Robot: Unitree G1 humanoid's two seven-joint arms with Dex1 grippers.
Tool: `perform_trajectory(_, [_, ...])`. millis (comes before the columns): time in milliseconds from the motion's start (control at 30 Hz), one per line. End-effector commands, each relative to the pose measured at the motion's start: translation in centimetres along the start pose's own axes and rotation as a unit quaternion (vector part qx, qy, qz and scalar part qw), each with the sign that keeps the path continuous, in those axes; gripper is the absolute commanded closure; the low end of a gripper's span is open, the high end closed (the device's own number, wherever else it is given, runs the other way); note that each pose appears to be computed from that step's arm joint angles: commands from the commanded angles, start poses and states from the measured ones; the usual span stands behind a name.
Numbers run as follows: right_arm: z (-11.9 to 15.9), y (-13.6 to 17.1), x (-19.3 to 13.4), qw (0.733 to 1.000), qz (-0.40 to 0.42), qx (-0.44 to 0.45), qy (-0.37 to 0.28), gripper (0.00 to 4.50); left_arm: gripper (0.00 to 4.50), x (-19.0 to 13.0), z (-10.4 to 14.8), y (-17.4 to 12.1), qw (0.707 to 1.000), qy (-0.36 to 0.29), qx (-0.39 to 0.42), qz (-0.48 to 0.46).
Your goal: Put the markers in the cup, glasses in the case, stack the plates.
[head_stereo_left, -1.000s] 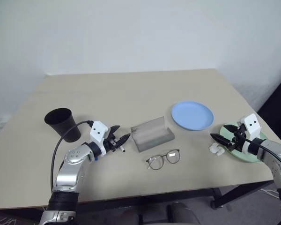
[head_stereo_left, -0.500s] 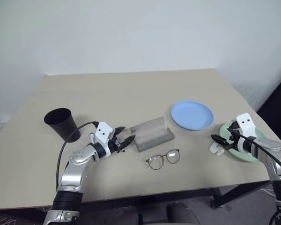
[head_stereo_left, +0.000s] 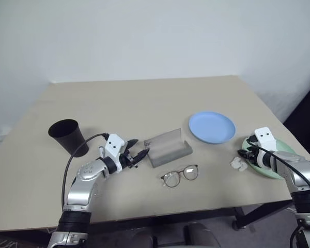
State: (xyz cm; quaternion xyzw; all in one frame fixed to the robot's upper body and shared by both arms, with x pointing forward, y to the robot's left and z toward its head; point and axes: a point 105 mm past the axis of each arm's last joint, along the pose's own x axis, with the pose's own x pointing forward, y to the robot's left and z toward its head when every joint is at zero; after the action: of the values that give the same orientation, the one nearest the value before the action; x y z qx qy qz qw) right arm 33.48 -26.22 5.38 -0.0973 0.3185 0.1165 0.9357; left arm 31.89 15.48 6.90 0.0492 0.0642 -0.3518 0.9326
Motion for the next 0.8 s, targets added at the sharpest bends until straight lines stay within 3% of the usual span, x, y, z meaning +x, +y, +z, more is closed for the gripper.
perform_trajectory(33, [1.5, -0.8, -0.4, 1.000, -0.017, -0.004, -0.019, 3.68, 1.26, 0.1, 1.8, 0.1, 0.999, -0.028, 0.015, -0.001])
perform_trajectory(133, [2.1, -0.6, -0.5, 0.999, -0.015, -0.010, -0.029, 4.48, 1.26, 0.1, 1.8, 0.2, 0.999, -0.029, 0.015, -0.001])
perform_trajectory(367, [7.6, -0.2, -2.5, 0.983, -0.013, -0.135, -0.126, 4.48, 1.26, 0.2, 1.9, 0.2, 0.999, -0.029, 0.016, -0.004])
perform_trajectory(533, [11.7, 3.4, -3.8, 0.952, 0.050, -0.224, -0.204, 4.48, 1.26, 0.4, 2.0, 0.2, 0.999, -0.031, 0.016, -0.004])
perform_trajectory(700, [12.7, 7.9, -2.7, 0.924, 0.143, -0.267, -0.233, 4.48, 1.26, 0.7, 2.1, 0.1, 0.999, -0.033, 0.016, -0.006])
perform_trajectory(800, [12.9, 8.7, -1.2, 0.920, 0.157, -0.273, -0.234, 4.48, 1.26, 0.9, 2.3, 0.0, 0.999, -0.035, 0.016, -0.010])
